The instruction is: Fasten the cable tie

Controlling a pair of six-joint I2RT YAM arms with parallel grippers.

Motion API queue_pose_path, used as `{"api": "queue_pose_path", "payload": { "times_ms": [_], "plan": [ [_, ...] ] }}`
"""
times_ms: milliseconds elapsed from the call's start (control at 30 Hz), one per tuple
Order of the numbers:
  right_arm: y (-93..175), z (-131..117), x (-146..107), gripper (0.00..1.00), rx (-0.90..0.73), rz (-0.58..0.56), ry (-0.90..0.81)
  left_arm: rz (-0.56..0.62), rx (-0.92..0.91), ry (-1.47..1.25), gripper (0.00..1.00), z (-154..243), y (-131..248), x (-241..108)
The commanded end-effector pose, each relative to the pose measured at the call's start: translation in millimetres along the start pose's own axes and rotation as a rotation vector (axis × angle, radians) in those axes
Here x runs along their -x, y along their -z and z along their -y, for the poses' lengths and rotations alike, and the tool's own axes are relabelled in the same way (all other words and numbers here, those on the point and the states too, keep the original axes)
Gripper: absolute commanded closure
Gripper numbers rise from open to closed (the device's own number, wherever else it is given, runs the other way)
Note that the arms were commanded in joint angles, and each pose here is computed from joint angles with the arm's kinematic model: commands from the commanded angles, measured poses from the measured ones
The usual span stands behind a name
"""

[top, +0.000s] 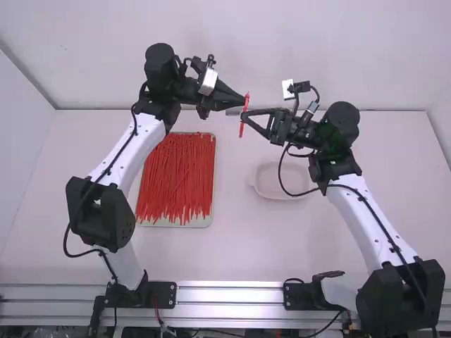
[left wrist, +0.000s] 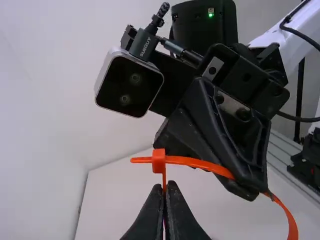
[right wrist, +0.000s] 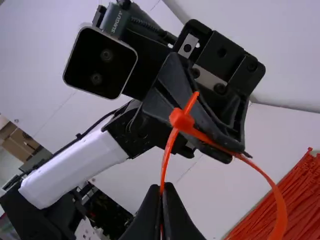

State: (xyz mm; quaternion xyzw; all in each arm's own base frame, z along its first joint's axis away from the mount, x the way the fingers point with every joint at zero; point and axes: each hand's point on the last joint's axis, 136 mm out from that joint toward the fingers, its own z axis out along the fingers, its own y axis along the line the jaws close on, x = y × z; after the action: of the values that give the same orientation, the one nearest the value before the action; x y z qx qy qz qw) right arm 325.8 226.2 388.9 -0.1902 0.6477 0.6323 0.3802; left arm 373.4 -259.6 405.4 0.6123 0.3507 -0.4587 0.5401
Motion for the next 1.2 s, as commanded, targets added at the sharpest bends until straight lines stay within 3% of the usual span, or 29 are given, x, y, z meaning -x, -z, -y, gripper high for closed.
{"api": "queue_pose_path", "payload": {
  "times_ms": [0, 533, 1167],
  "plan": [
    [2, -7, 17, 1.0, -0.004, 0.047, 0.023, 0.01, -0.037, -0.027, 0.98, 8, -3, 7],
    [3, -10, 29, 1.0, -0.006, 0.101, 0.068, 0.034, -0.1, -0.033, 0.98, 21, -29, 12],
    [16, -9, 35, 1.0, -0.004, 0.1, 0.056, 0.035, -0.099, -0.052, 0.98, 21, -29, 13]
  ]
}}
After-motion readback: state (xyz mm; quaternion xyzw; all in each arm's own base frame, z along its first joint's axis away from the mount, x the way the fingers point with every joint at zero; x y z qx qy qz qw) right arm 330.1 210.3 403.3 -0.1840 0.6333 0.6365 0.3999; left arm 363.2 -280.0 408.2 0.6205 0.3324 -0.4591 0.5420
